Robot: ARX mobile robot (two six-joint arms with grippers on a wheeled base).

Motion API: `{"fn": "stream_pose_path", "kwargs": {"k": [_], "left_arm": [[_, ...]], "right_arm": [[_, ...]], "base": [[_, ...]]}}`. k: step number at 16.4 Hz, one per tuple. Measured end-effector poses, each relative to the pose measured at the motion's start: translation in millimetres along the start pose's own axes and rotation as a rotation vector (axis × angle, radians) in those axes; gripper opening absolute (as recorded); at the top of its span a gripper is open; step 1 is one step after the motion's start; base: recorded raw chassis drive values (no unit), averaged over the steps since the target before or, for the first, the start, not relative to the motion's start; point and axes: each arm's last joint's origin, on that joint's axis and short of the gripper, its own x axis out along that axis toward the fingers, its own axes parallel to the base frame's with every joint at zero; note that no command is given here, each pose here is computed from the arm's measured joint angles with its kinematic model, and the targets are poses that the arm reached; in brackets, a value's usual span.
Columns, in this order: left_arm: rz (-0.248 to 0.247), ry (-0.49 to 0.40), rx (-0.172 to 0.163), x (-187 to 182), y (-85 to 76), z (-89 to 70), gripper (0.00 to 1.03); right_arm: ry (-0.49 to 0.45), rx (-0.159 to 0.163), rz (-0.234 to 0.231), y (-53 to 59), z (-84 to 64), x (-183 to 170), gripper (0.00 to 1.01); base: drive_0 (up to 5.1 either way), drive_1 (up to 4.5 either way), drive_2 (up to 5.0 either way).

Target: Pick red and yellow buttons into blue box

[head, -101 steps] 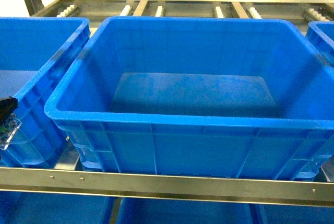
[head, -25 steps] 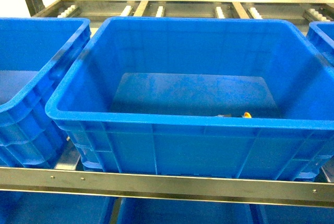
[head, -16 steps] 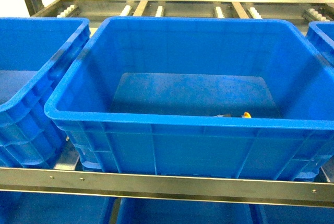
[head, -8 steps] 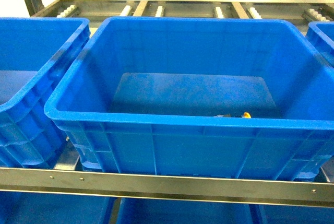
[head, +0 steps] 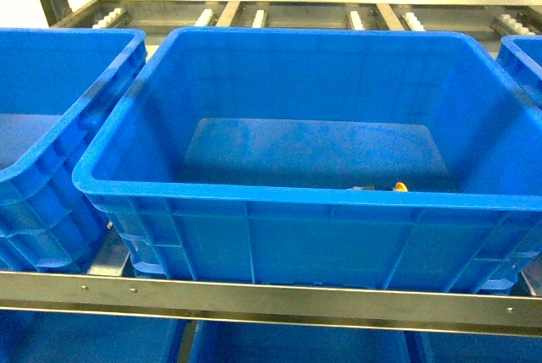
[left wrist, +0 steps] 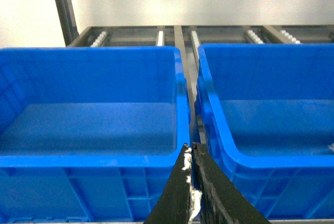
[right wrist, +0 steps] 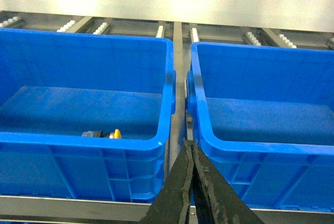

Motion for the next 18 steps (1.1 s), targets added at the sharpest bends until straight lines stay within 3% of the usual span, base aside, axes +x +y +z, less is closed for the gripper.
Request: {"fn": "stream_pose_path", "kwargs": {"k": [3, 5, 15, 17, 18], "left_arm": [[0.000, -0.004, 0.000, -6, 0.0, 1.4, 0.02], [-0.002, -0.008, 0.000, -10, -0.1, 2.1, 0.02], [0.000, -0.008, 0.000, -22, 0.0, 1.8, 0.02], [-0.001, 0.044, 0.000, -31, 0.0, -4.9, 0.02], [-0.002, -0.018, 0.000, -33, 0.0, 1.6, 0.02]], "right_arm": [[0.053, 0.000, 0.001, 0.1, -6.1, -8, 0.02], [-0.001, 0.000, 0.000, 0.0, -1.5, -12, 0.02], [0.009, 0.000, 0.000, 0.1, -3.0, -12, 0.02], [0.008, 0.000, 0.000, 0.0, -3.0, -12, 0.02], [0.009, 0.000, 0.000, 0.0, -3.0, -12, 0.02]], "base": [[0.0, 0.00, 0.0], [0.0, 0.00, 0.0], [0.0, 0.00, 0.0], [0.0, 0.00, 0.0], [0.0, 0.00, 0.0]]}}
